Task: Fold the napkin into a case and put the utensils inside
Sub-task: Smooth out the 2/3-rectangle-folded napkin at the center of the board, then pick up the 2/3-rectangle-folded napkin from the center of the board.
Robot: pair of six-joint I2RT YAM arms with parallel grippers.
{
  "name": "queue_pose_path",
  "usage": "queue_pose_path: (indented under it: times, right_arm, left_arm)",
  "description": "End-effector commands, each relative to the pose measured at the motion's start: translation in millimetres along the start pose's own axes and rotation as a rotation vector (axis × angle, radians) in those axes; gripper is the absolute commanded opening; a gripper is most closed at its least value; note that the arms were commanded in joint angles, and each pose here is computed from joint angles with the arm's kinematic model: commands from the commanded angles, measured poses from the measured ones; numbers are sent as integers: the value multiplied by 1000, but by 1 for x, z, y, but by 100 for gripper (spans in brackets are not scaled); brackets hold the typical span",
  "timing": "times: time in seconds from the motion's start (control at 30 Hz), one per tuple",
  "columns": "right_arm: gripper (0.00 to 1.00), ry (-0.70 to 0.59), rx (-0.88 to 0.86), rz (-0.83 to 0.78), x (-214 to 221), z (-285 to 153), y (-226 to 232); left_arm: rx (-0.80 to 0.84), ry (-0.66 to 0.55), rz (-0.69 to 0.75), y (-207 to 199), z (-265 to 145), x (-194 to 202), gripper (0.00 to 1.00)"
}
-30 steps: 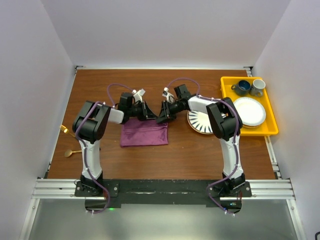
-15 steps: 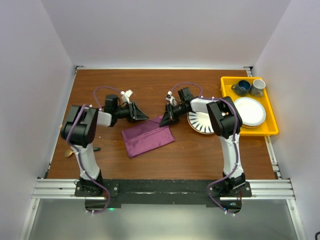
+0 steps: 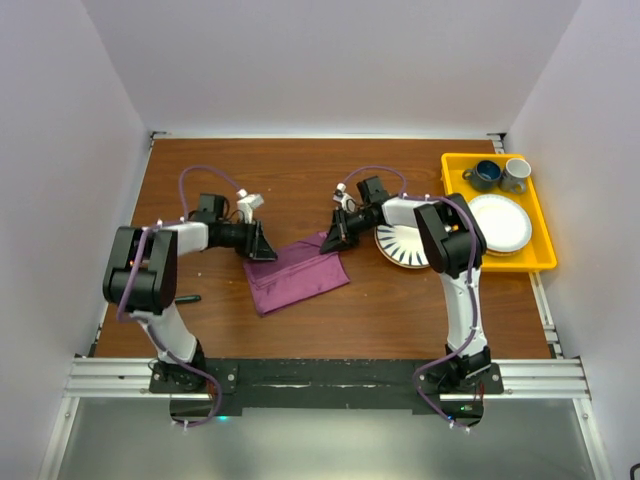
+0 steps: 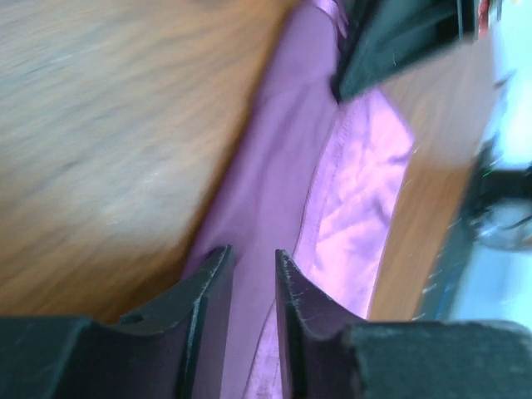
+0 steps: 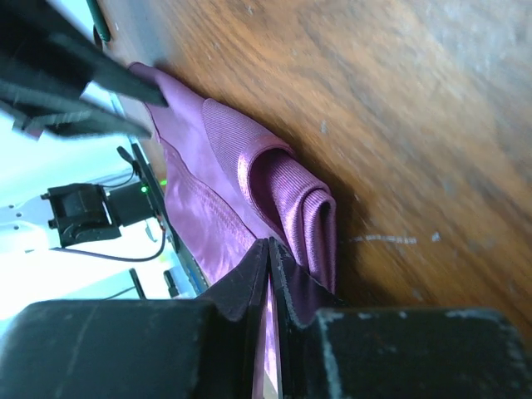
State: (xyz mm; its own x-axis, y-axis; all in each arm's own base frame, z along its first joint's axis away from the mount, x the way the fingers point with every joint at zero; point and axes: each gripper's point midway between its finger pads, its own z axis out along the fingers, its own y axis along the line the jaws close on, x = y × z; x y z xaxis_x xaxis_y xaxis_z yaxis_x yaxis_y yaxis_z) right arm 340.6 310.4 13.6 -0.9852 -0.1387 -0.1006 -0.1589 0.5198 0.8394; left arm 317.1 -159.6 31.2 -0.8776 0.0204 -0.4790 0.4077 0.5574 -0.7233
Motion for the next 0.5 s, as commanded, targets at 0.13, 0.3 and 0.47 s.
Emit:
queue_pose_path:
  times: [0.13, 0.3, 0.47]
  right_arm:
    - [5, -113, 267, 61, 4, -7, -55]
    - [4, -153, 299, 105, 3, -8, -57]
    - [4, -166, 327, 103, 3, -10, -60]
  left_arm:
    - [-249, -35, 1020, -82, -5, -17, 45]
    - [-248, 52, 1251, -108, 22, 31, 48]
    - [-217, 106, 1355, -122, 44, 57, 48]
